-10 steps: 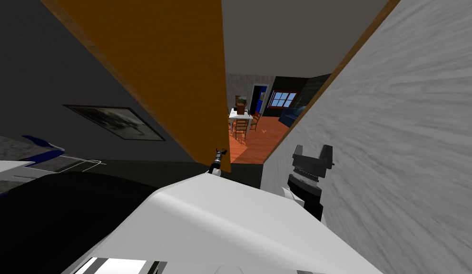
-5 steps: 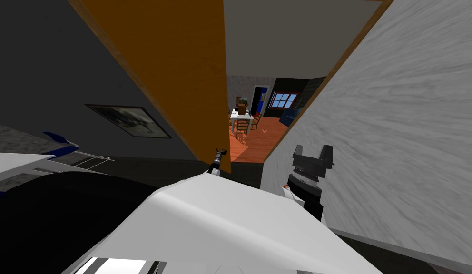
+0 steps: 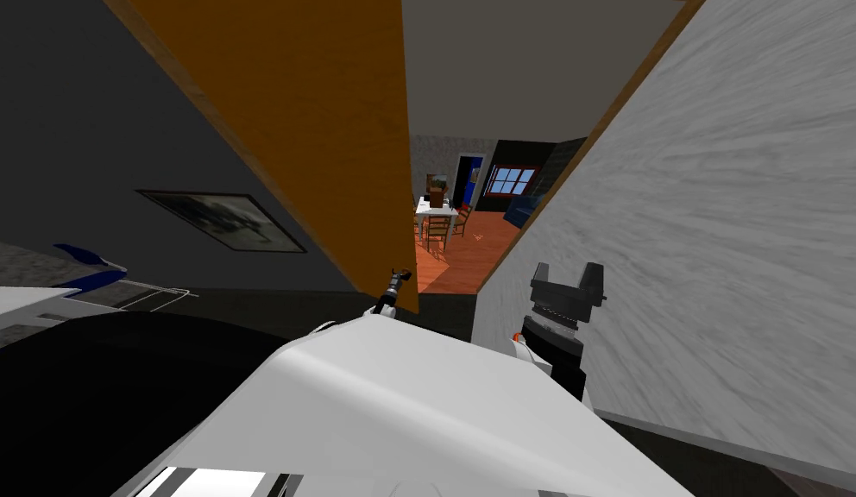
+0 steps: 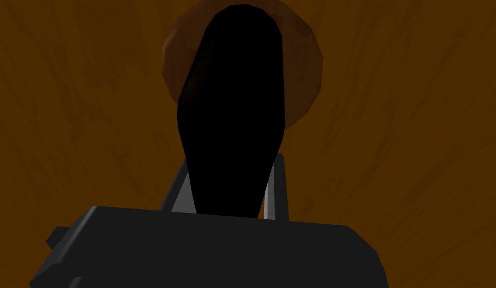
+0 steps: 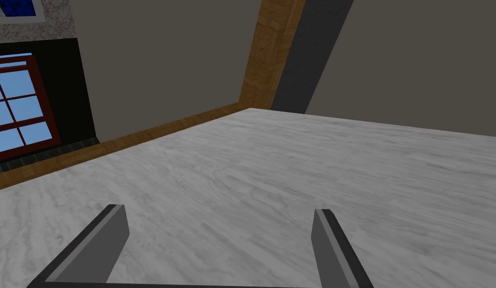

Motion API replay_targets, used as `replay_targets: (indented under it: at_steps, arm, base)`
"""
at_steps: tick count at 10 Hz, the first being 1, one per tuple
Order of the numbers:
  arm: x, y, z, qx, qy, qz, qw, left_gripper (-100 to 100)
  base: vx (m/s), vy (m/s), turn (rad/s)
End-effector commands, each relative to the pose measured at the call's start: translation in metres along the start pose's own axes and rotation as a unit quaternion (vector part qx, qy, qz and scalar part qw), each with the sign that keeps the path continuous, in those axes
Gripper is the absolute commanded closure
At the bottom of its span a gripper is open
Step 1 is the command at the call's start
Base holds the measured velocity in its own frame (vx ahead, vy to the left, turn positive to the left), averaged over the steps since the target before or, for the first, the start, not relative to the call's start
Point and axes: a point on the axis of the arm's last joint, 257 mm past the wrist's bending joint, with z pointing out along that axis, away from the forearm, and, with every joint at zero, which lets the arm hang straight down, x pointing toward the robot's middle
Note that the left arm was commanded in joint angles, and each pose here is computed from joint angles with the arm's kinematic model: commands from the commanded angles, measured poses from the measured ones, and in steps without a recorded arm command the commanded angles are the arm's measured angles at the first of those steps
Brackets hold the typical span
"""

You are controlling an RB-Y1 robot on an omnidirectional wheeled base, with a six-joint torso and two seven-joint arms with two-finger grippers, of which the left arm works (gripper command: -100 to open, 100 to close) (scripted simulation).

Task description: Pull the door open

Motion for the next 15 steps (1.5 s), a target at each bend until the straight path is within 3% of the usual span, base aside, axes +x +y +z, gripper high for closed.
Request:
replay_targets:
  at_steps: [1,3,4,8,10,12,15]
  arm:
    - [-0.007,-0.007,0.0041,0.006,0.008,0.014,0.9999,100]
    - [-0.008,-0.009,0.0056,0.009,0.021,0.029,0.9993,100]
    - [-0.008,-0.003,0.0023,0.002,0.016,0.025,0.9996,100]
    - [-0.051,-0.004,-0.0176,0.006,0.011,0.026,0.9996,100]
    - [-0.065,-0.004,-0.0247,0.007,0.010,0.027,0.9996,100]
    - [-0.092,-0.006,-0.0401,0.008,0.008,0.028,0.9996,100]
    - [-0.118,-0.009,-0.0552,0.009,0.008,0.029,0.9995,100]
  base:
    - [0.012,0.014,-0.152]
    - [0.047,0.006,-0.221]
    - [0.036,0.007,-0.048]
    - [-0.161,0.029,-0.246]
    - [-0.146,0.000,-0.185]
    - [-0.152,-0.034,-0.250]
    - [-0.103,-0.032,-0.140]
